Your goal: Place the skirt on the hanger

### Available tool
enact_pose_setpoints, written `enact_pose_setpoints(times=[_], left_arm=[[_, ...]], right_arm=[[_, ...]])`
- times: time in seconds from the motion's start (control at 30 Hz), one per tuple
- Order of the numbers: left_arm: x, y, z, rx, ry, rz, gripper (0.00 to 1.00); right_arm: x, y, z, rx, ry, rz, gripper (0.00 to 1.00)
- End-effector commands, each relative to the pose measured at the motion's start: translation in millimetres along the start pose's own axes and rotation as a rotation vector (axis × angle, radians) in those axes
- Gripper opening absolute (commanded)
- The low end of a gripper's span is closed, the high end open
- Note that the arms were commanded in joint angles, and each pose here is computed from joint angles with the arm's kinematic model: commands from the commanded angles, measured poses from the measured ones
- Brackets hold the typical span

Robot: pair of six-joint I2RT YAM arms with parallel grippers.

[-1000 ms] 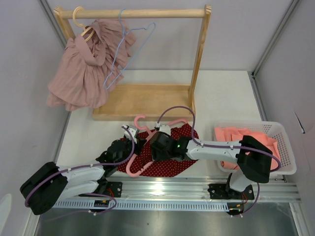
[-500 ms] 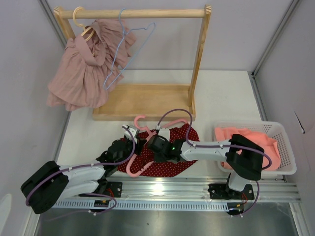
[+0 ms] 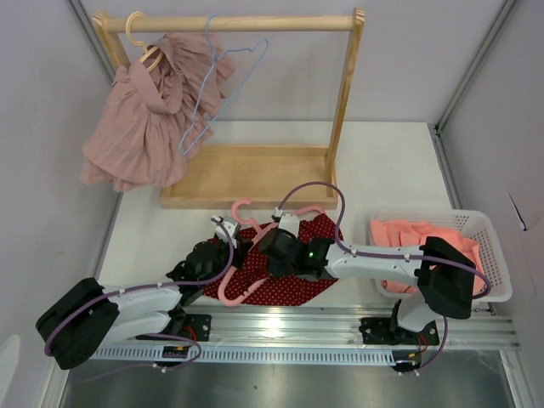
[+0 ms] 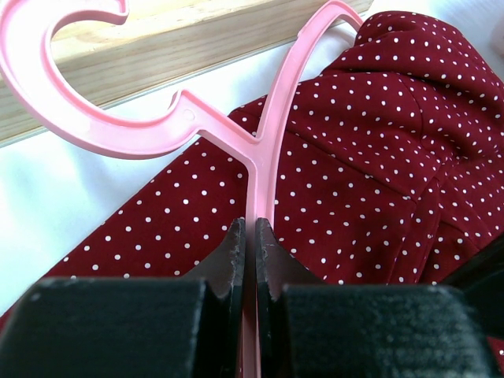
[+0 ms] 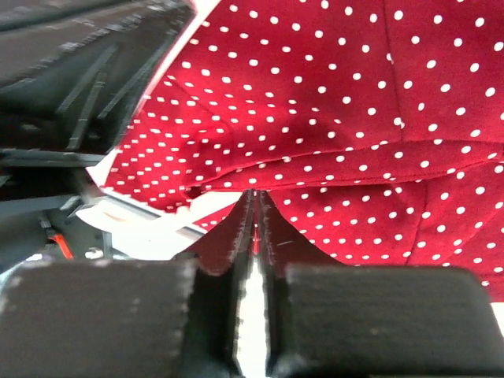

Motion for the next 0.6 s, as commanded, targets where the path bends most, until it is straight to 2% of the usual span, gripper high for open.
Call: enact_pose_setpoints(times=[0.0,0.07,0.1,0.17,0.37,0.57], left_arm=[[-5,15,2,-0.023,0.031,-0.058,0.00],[-5,15,2,-0.023,0.029,-0.059,0.00],[-5,16,1,-0.023,0.028,-0.060,0.00],[-5,15,1,-0.023,0.027,-0.058,0.00],[-5,16,1,-0.021,0.028,-0.060,0.00],[-5,15,1,-0.021,0.023,-0.060,0.00]], right_arm=[[9,8,6,-0.004,0.022,-0.033,0.16],[5,4,7,0.003,0.013,-0.023,0.34],[2,0,7,-0.001,0.006,-0.011,0.46],[1,-4,8,-0.013,0.004,-0.004,0.57],[2,-13,-4,-0.134,0.017,-0.038,0.67],[-8,-15,-10,-0.262,0.067,-0.092,0.64]])
Point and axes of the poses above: each gripper's point midway between its finger pads, its own x axis back along the fingers, its own z axis along the line the jaws close on, y = z × x, the point moved 5 cm from there along x, back along the fingers, and after that the axes turned 8 degrees about x, right-handed, at the moved point
